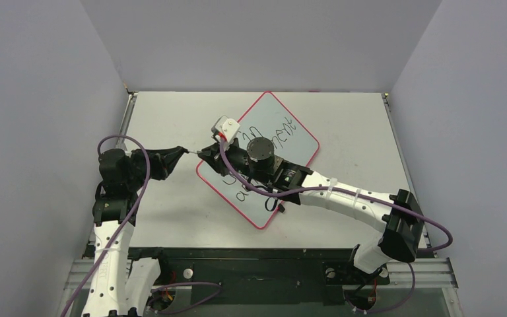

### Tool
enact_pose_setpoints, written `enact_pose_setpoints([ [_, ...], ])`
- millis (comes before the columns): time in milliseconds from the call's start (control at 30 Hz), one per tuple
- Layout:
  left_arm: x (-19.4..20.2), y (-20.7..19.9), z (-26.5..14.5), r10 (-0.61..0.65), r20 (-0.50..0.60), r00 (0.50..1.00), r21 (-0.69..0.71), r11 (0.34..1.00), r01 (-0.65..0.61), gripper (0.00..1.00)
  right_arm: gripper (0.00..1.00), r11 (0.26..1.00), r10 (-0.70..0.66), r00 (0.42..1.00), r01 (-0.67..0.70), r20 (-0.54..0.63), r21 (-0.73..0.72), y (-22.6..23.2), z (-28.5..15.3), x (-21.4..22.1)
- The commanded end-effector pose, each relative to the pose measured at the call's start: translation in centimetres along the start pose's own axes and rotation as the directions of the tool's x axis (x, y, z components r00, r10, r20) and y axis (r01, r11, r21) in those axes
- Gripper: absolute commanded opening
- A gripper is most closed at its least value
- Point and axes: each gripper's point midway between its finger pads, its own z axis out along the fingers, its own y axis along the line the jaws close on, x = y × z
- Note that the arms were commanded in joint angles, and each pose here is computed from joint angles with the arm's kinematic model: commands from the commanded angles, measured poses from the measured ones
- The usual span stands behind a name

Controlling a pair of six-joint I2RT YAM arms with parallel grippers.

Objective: Write a sentence on the whiteboard
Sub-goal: Close the whiteboard marker at the center of the board.

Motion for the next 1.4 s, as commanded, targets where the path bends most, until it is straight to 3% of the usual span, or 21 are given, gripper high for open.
enact_pose_setpoints([
  [0,0.3,-1.6,-0.5,0.016,-0.008,1.0,0.064,0.998,-0.015,0.0,0.0,1.0,-0.017,0.998,0.016,0.066,0.011,0.1,0.3,-2.6],
  [1367,-0.2,-0.6,-0.1,-0.044,0.008,0.999,0.051,0.998,0.043,0.0,0.0,0.997,-0.047,0.999,0.046,0.018,0.057,0.1,-0.2,-1.2],
])
